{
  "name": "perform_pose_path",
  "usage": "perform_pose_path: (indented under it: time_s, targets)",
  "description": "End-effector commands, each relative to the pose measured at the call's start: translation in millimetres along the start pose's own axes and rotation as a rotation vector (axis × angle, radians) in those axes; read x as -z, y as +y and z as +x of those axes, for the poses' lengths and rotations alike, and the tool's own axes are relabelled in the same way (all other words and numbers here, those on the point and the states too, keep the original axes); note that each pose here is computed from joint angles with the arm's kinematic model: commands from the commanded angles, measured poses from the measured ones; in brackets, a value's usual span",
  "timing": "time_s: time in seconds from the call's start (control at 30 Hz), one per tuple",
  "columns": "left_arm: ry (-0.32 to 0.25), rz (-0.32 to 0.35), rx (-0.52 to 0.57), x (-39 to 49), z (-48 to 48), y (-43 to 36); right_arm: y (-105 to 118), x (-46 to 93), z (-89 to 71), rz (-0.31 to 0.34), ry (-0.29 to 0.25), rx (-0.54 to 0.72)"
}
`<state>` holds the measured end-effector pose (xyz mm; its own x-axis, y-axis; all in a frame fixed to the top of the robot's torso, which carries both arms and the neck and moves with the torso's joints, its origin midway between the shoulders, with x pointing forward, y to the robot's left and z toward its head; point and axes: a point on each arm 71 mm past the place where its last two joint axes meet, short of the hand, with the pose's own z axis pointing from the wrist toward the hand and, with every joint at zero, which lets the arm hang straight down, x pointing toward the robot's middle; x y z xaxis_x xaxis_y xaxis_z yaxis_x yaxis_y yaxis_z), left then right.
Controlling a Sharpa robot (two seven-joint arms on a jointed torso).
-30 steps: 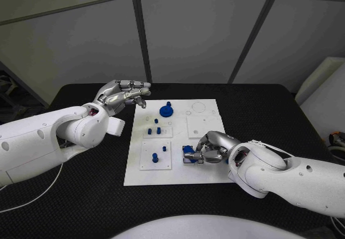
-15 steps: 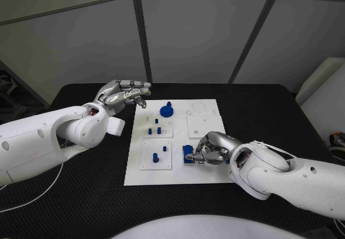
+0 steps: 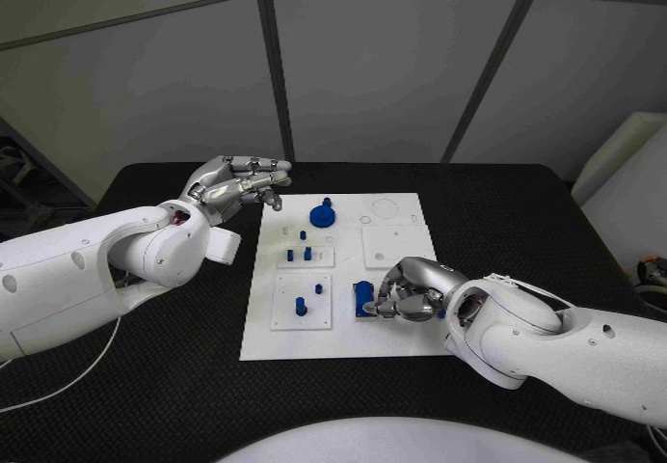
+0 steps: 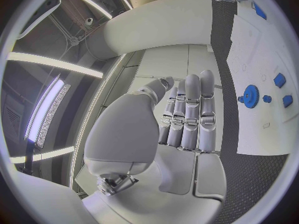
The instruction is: Assemble the parts on the task board
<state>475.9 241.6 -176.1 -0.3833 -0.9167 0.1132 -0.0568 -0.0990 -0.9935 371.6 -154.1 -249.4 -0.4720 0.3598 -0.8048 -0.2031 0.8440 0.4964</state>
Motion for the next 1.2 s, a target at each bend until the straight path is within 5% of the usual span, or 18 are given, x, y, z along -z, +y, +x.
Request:
perform_pose_path:
  time_s: [0.03, 0.9, 1.2]
  targets:
    - [0.012, 0.004, 0.006, -0.1, 1.6, -1.0, 1.1, -1.3, 0.3, -0.011, 0.007, 0.011]
    - [0.015, -0.003, 0.007, 0.3, 0.9, -0.6, -0.6, -4.6, 2.0, -0.020, 0.030, 0.033]
    - [0.014, -0.004, 0.006, 0.6, 0.6, -0.6, -8.7, 4.9, -5.7, -0.020, -0.011, 0.025]
